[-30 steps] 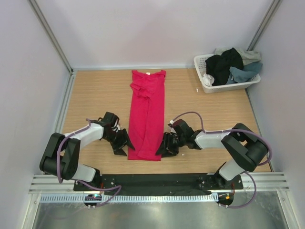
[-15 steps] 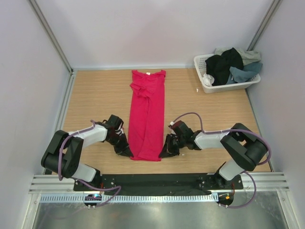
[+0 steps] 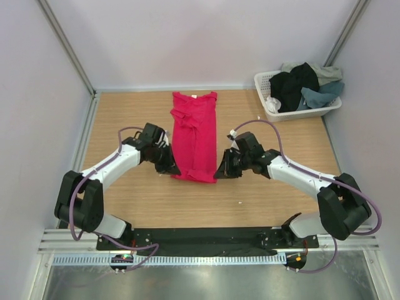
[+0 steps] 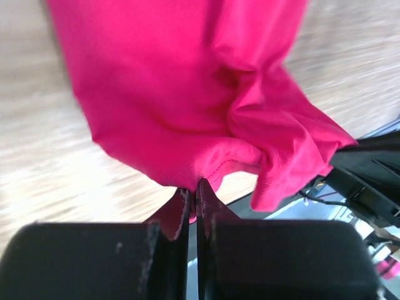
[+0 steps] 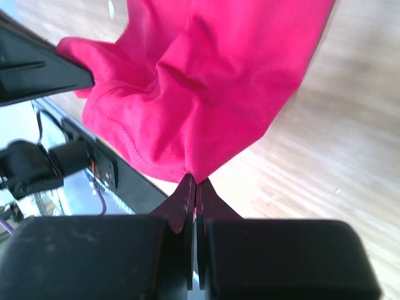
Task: Fold and stack the t-shirts
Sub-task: Fold the tshirt
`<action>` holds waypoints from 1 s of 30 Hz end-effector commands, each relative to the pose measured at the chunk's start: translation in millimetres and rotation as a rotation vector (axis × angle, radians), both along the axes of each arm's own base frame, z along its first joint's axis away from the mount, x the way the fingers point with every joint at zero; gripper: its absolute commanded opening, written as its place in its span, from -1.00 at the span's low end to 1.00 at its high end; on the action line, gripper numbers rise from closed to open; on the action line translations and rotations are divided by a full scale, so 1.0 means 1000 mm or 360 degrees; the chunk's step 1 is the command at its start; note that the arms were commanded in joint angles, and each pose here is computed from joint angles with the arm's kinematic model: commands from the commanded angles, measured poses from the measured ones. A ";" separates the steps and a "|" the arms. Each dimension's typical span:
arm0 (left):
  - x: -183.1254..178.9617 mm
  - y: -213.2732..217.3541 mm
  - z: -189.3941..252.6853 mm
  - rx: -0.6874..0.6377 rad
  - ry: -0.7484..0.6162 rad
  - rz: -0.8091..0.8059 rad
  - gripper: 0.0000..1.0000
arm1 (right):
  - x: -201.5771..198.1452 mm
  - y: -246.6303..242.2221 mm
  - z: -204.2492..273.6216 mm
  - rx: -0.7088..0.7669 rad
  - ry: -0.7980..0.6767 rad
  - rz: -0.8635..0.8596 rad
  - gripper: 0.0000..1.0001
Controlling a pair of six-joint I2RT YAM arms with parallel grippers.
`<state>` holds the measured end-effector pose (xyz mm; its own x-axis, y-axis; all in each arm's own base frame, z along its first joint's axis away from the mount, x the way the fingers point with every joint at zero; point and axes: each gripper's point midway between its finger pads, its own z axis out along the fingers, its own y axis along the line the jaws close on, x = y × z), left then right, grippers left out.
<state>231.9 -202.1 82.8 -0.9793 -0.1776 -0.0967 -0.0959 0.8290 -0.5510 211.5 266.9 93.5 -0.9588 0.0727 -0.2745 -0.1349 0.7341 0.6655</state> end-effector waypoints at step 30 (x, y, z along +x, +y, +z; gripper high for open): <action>0.244 0.004 0.018 -0.0101 -0.0433 0.0094 -1.00 | 0.252 -0.002 0.012 -0.0060 -0.0547 -0.0143 -0.84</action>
<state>459.9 -193.9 82.1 -0.9284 -0.2486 -0.2763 -0.0425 0.8095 -0.5856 436.0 265.1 78.2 -0.8674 0.1285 -0.4807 -0.2133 0.7768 0.5925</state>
